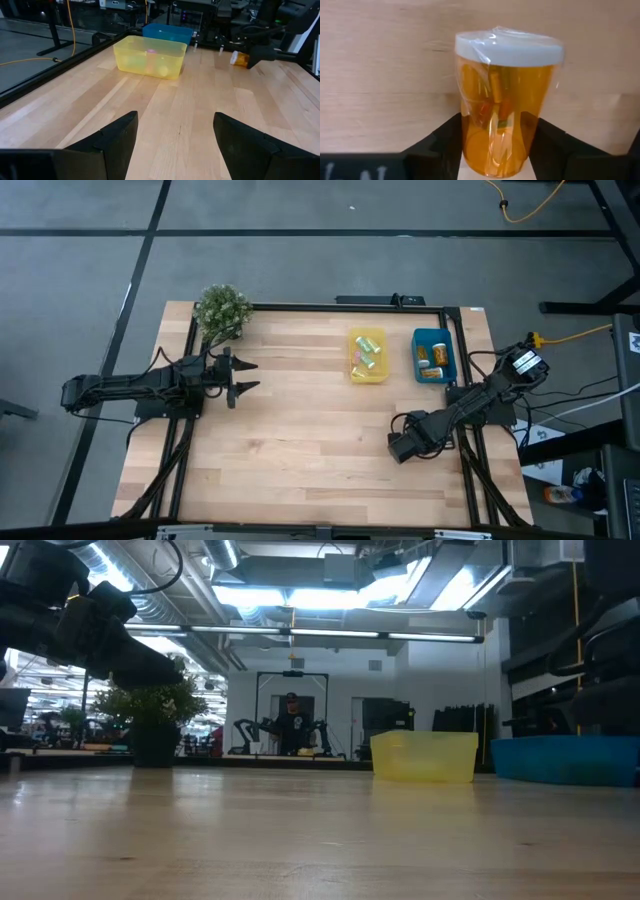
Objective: Pick and place medicine bottles into bin by pill shape (circle, oval)
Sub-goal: Put the large orange pill bottle into the blue bin
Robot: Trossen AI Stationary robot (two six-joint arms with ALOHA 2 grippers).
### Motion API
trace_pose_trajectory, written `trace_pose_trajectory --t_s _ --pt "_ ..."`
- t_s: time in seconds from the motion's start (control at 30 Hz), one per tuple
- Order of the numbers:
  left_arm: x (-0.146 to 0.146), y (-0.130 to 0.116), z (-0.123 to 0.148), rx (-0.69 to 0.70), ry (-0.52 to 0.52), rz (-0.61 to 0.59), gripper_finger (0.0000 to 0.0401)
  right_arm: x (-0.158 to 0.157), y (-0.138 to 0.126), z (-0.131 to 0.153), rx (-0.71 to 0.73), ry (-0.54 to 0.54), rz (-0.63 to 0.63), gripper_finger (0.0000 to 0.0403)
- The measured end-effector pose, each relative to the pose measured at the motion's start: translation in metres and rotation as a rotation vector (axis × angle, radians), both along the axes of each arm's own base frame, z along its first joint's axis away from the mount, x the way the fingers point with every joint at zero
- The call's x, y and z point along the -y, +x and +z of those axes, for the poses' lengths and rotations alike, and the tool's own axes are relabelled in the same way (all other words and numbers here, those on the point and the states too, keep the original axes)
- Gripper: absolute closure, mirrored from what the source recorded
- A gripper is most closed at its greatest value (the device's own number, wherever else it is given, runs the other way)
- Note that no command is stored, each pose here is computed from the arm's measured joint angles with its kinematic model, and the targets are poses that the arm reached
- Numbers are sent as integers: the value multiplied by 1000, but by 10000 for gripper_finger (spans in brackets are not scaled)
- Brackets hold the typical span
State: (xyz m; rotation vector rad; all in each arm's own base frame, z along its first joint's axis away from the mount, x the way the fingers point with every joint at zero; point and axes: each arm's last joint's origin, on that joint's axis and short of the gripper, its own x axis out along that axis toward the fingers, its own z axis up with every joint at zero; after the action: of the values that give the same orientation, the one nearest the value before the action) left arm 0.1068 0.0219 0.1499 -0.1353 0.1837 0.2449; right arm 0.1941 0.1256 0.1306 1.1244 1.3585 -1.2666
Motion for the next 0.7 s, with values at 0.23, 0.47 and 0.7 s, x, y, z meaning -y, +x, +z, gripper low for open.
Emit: trace_pose_trajectory --t_s 0.23,0.47,0.7 --pt "0 0 0 0 0 0 147 8 -3 10 -52 -185 44 213" --pt "0 0 0 1 0 0 147 25 2 52 -34 -468 106 219" --pt "0 0 0 1 0 0 147 61 -12 96 -64 -678 83 215"
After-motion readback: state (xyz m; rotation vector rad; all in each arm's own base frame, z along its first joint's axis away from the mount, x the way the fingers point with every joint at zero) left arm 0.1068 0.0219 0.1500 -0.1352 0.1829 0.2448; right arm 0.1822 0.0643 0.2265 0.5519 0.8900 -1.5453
